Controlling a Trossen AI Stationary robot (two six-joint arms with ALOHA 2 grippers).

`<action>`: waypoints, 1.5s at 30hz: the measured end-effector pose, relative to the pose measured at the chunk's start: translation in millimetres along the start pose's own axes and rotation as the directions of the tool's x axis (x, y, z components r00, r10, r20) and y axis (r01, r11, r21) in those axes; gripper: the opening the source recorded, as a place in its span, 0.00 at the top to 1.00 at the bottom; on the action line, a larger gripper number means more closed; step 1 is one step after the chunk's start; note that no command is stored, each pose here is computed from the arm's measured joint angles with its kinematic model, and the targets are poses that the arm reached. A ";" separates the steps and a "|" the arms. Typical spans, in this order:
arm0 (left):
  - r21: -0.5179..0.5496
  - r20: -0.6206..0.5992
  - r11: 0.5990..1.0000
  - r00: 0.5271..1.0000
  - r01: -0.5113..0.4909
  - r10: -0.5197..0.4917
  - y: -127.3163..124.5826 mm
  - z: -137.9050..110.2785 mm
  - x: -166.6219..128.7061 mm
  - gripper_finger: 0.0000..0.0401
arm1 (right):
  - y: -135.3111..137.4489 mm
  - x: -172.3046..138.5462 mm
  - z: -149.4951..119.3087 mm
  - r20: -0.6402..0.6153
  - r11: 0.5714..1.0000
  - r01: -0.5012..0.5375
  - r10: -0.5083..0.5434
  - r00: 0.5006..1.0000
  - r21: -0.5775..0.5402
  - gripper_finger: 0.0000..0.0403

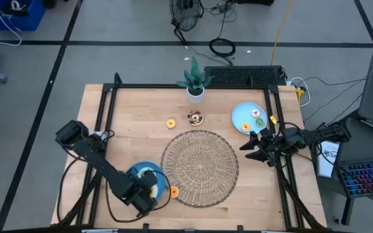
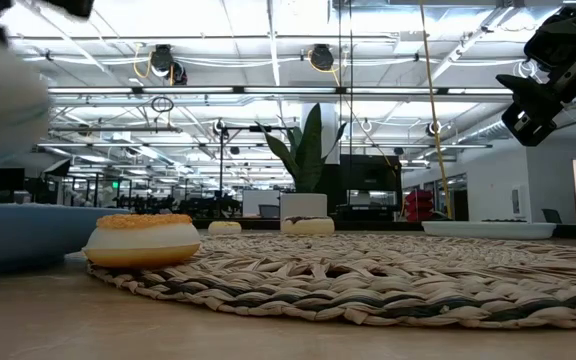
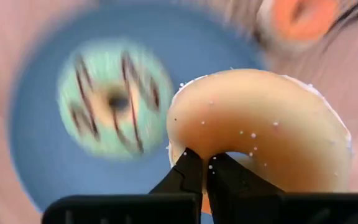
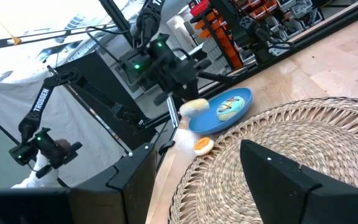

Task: Pick & Place donuts
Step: Put the large white donut on the blue plate

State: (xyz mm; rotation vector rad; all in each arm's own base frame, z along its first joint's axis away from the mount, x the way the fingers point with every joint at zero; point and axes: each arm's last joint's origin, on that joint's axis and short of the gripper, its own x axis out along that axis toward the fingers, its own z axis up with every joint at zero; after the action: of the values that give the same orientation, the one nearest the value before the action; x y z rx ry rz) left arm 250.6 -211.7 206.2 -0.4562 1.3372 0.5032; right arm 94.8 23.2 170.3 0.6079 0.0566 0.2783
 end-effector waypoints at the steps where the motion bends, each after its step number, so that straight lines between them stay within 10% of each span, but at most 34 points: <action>1: 0.038 0.057 0.999 0.998 -0.012 0.010 -0.9 -0.9 -2.3 0.98 | -0.1 0.0 -0.1 0.000 1.000 0.000 0.000 1.000 0.000 0.46; 5: 0.178 0.350 0.973 0.933 -0.148 0.078 1.0 -17.0 -4.2 0.98 | 0.0 0.0 0.0 0.000 1.000 0.000 0.000 1.000 0.000 0.46; 10: 0.170 0.698 0.949 0.712 -0.265 0.074 10.3 -49.0 2.9 0.98 | -0.1 0.0 -0.1 0.000 1.000 0.000 0.000 1.000 0.000 0.46; 16: 0.214 0.820 0.923 0.572 -0.320 0.008 22.9 -78.6 37.0 0.98 | -0.1 0.0 -0.1 0.000 1.000 0.000 0.000 1.000 0.000 0.46; 25: 0.165 0.802 0.961 0.597 -0.220 -0.001 51.1 -85.8 86.4 0.97 | 0.0 0.0 0.0 0.000 1.000 0.000 0.000 1.000 0.000 0.45; 45: 0.171 0.754 0.973 0.656 -0.152 -0.030 54.6 -100.5 88.0 0.97 | 0.0 0.0 0.0 0.000 1.000 0.000 0.000 1.000 0.000 0.46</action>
State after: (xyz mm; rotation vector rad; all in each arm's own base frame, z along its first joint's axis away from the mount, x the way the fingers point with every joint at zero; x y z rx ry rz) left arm 152.6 -218.7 100.5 0.0173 0.5710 0.5126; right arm 94.8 23.2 170.3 0.6079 0.0566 0.2782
